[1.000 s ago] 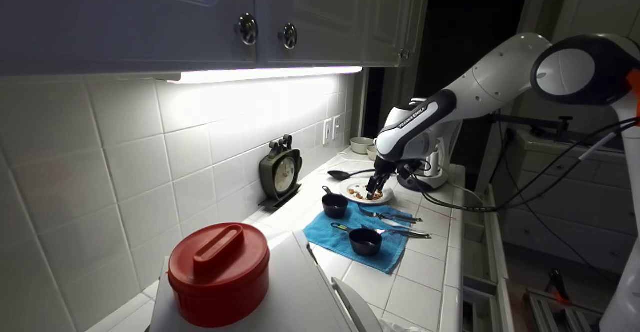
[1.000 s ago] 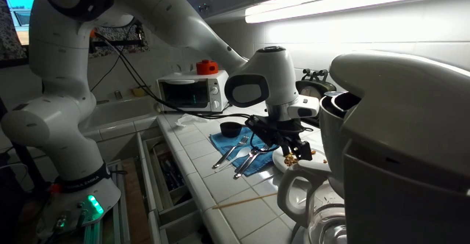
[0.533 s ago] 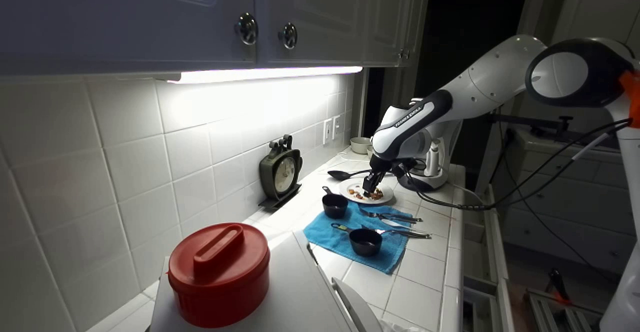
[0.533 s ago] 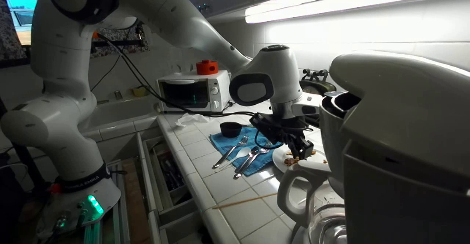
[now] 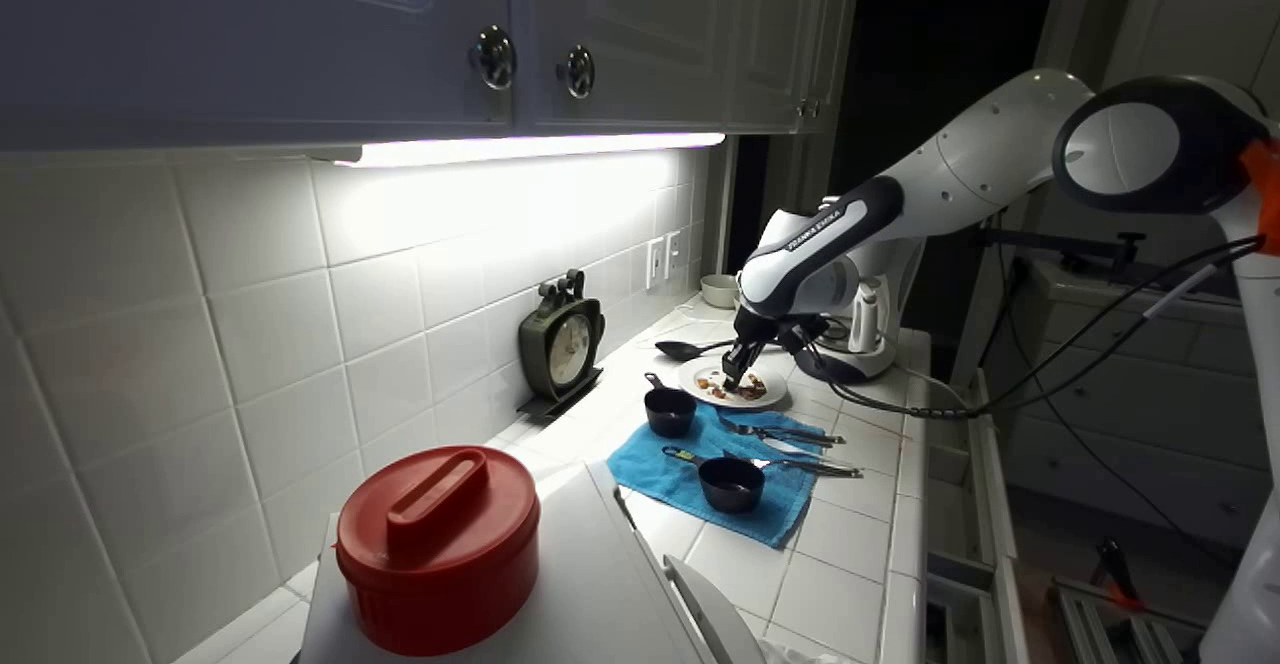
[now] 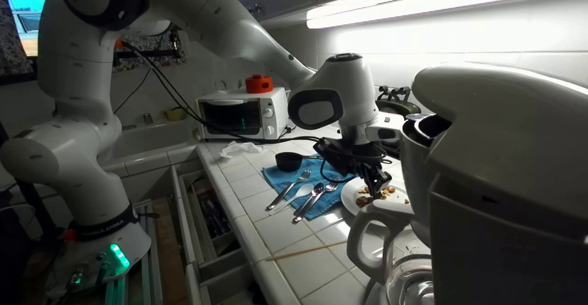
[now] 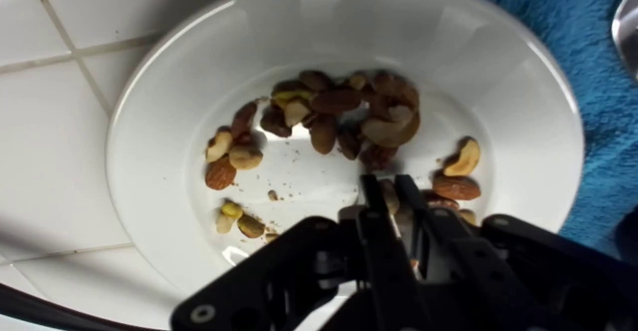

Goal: Place some contents from the white plate in the measuring cup at the back then pour the contents from the cup onto the white plate.

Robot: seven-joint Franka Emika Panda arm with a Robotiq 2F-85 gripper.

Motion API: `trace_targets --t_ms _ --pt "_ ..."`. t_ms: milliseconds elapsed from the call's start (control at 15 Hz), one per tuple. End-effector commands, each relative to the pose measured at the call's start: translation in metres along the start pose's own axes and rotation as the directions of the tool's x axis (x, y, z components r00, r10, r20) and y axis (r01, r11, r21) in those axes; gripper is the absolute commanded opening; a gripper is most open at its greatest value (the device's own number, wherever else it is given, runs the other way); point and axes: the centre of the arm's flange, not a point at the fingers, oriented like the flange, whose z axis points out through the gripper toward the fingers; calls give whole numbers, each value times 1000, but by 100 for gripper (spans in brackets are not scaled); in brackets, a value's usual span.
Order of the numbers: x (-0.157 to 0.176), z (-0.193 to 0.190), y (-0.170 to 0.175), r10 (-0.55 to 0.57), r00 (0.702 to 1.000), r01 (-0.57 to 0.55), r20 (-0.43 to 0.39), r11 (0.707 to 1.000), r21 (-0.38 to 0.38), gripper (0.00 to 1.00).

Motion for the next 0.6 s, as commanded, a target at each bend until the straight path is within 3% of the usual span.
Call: trace_targets --t_ms 0,267,533 --pt "2 -21 -9 -22 999 23 -36 999 41 6" --pt "13 -45 -32 -90 993 95 -81 994 55 5" --pt "28 -58 -62 -166 981 178 -102 976 121 5"
